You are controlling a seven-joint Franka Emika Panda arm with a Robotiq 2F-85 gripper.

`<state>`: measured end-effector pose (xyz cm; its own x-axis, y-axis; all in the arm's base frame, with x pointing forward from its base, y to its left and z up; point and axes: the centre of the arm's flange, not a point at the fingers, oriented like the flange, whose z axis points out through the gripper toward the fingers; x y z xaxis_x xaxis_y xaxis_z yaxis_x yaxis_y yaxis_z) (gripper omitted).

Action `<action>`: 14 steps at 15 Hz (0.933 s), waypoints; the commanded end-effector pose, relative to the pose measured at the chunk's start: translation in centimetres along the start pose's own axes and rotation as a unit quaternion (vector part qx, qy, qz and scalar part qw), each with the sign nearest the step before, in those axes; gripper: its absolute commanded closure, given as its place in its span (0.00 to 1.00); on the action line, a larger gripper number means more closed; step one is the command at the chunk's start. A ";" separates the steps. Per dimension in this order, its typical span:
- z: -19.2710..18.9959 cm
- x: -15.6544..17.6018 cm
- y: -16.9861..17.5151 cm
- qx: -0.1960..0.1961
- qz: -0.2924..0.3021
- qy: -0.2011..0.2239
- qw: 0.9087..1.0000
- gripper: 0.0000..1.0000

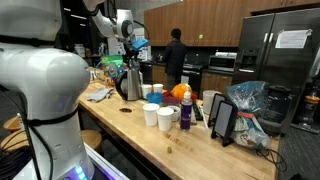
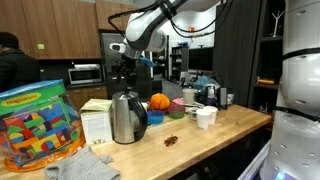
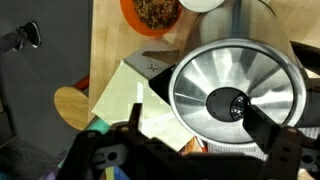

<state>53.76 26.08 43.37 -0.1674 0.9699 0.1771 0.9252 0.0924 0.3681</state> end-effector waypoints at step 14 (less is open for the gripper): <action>0.8 -0.2 1.7 0.004 -0.016 0.014 1.000 0.00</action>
<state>55.09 26.59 42.86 -0.1934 0.9651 0.1767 0.9216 0.1169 0.3701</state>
